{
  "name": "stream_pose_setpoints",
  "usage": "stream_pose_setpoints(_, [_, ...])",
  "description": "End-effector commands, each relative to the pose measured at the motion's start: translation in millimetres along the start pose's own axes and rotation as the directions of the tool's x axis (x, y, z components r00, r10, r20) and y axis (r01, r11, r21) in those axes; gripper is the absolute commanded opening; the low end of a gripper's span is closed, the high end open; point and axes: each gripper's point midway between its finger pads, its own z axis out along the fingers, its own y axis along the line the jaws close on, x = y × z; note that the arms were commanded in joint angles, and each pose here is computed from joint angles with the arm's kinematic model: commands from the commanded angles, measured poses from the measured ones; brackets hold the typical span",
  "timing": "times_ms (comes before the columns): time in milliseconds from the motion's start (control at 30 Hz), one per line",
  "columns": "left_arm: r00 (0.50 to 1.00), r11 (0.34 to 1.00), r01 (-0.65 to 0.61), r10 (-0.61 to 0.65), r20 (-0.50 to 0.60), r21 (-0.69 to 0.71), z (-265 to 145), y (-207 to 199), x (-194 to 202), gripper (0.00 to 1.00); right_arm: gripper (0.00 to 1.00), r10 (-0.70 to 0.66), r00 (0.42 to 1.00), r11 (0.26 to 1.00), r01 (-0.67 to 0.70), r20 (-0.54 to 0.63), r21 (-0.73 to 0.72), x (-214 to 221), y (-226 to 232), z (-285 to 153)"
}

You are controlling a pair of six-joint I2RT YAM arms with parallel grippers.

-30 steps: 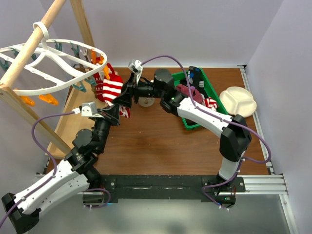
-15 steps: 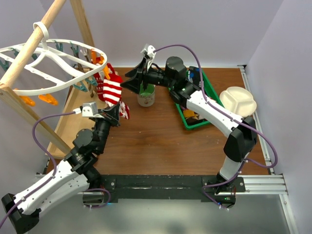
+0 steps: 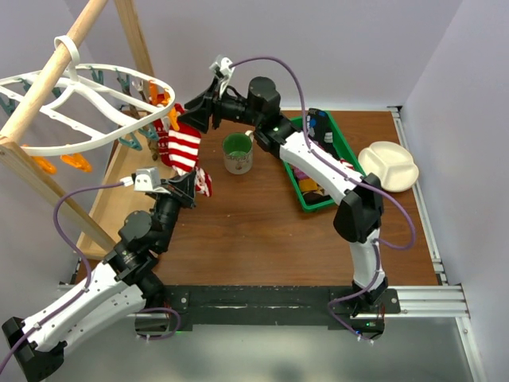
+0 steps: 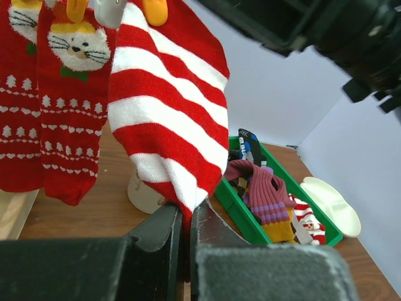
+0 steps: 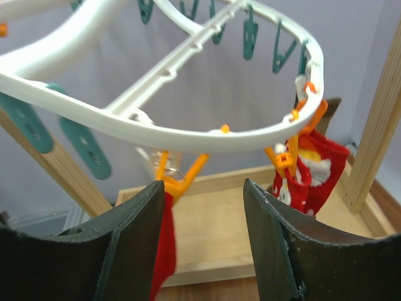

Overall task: Remove the socks clipped to the hanger
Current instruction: Remove the sock from the hanger.

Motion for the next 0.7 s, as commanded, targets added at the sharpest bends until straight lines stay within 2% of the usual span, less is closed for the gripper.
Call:
stream_pose_setpoints(0, [0.999,1.000,0.029,-0.029,0.033,0.005,0.1,-3.3,-14.3,0.00,0.57,0.016,0.999,1.000,-0.015,0.039,-0.021,-18.6,8.2,8.1])
stream_pose_setpoints(333, [1.000,1.000,0.015,-0.015,0.026,-0.002,-0.3,-0.9,-12.1,0.00,0.55,0.023,0.997,1.000,-0.023,0.072,-0.001,-24.2,8.8,7.2])
stream_pose_setpoints(667, [1.000,1.000,0.015,-0.015,0.025,0.001,-0.7,-0.8,-11.1,0.00,0.52,0.003,0.989,0.980,-0.033,0.150,0.195,-45.0,-8.8,-16.0])
